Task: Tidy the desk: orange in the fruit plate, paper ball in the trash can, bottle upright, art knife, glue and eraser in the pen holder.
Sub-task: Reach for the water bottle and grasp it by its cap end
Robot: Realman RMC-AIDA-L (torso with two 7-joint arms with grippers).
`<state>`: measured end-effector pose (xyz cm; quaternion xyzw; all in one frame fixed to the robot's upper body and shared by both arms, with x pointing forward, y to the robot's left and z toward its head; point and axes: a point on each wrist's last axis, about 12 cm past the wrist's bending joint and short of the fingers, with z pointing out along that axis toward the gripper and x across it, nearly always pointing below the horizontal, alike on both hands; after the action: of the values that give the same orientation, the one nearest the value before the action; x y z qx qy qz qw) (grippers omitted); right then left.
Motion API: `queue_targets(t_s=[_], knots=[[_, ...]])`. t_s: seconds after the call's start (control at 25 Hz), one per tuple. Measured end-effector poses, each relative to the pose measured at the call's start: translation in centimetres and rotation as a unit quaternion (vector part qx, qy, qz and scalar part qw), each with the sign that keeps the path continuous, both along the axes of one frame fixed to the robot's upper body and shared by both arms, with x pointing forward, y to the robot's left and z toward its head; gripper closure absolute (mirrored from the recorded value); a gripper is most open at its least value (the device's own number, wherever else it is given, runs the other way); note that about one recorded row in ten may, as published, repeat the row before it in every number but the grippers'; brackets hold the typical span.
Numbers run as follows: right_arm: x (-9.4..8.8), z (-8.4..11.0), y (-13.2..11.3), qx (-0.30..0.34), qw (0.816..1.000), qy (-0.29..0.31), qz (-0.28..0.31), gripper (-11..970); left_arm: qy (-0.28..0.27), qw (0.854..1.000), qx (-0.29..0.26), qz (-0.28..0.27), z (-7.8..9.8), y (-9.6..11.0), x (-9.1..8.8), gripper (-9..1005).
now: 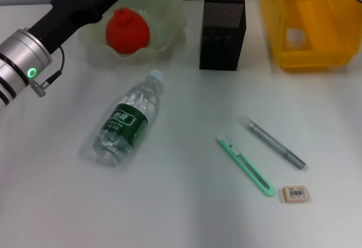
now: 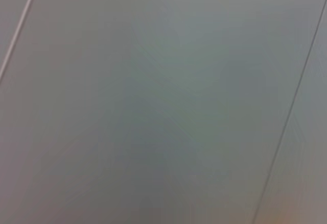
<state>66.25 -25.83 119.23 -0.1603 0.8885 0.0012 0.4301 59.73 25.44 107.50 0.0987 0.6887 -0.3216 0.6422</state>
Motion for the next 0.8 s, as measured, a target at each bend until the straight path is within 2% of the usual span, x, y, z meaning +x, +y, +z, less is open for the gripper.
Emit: queue_targets(t_s=[0.08,0.12,0.2,0.32,0.44,0.52,0.6,0.8], knots=[[-0.1,-0.2,0.0,0.015,1.000,0.000,-0.001,243,0.007,1.000,-0.004,-0.014,0.2,0.0,0.0,311],[-0.7,-0.4,-0.1,0.047,0.999,-0.003,0.007,218,0.009,0.999,-0.001,-0.034,0.6,0.1,0.1,310],[-1.0,-0.6,-0.2,0.063,0.998,-0.006,0.015,218,0.011,0.999,0.003,-0.045,0.8,0.2,0.2,309],[-2.7,-1.5,-0.3,0.141,0.987,-0.023,0.068,219,0.030,0.995,0.029,-0.092,1.9,0.7,0.6,306],[-4.6,-2.6,-0.8,0.212,0.968,-0.051,0.122,219,0.040,0.992,0.044,-0.108,2.2,0.7,0.8,307],[-6.3,-4.1,-2.3,0.267,0.950,-0.065,0.146,219,0.052,0.988,0.066,-0.128,2.5,0.6,0.9,307],[-6.8,-4.8,-2.9,0.285,0.944,-0.069,0.151,219,0.057,0.986,0.077,-0.136,2.6,0.7,1.0,307],[-9.8,-8.3,-5.2,0.380,0.903,-0.129,0.156,219,0.088,0.967,0.144,-0.190,3.8,0.1,1.5,306]])
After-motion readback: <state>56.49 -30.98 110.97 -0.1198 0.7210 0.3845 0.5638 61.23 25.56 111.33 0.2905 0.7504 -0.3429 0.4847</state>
